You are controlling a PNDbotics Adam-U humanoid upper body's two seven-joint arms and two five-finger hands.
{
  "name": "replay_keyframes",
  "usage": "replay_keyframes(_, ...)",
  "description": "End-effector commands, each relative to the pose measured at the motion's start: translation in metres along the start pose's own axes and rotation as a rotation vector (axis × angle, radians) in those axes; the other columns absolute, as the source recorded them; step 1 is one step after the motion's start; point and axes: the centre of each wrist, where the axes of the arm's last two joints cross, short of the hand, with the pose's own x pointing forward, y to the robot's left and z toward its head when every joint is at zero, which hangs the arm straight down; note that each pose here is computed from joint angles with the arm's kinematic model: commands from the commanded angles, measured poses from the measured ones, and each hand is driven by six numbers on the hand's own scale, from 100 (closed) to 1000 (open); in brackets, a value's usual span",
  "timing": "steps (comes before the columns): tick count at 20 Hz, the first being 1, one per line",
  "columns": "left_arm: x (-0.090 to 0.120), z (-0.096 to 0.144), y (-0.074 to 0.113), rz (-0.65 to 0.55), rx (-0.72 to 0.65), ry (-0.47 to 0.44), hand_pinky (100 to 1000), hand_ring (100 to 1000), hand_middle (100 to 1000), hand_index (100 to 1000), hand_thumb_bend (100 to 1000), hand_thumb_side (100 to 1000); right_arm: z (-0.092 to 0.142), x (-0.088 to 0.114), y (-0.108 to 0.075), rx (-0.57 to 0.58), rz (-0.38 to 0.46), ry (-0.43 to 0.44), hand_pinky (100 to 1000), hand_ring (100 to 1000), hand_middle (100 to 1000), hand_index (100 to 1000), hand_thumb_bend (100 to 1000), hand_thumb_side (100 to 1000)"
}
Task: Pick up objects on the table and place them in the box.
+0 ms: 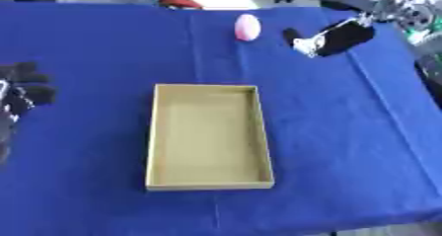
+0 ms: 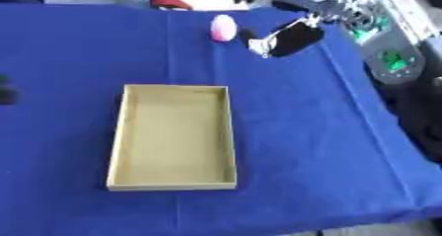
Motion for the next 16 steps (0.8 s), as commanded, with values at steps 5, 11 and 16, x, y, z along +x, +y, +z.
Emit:
replay_keyframes(5,0.007,-0.003,0.001,-0.023,-0.031,-0.022,722,662,652,823,100,847,0.008,-0.033,-0.026,-0.035,-0.074,0.098,749,785,769,948,100,478)
replay_keyframes(11,0.007,-0.003,0.0,-0.025,-0.054,-0.026,723,662,651,824,100,846,-0.002,-0.06,-0.031,-0.043,-0.166,0.185,734,777,750,934,100,492)
replay_keyframes(16,0.01,-0.006,-0.003,-0.027,-0.089,-0.044,724,661,650,824,100,842,-0.015,-0.078,-0.035,-0.08,-0.26,0.272,715,766,724,915,100,502)
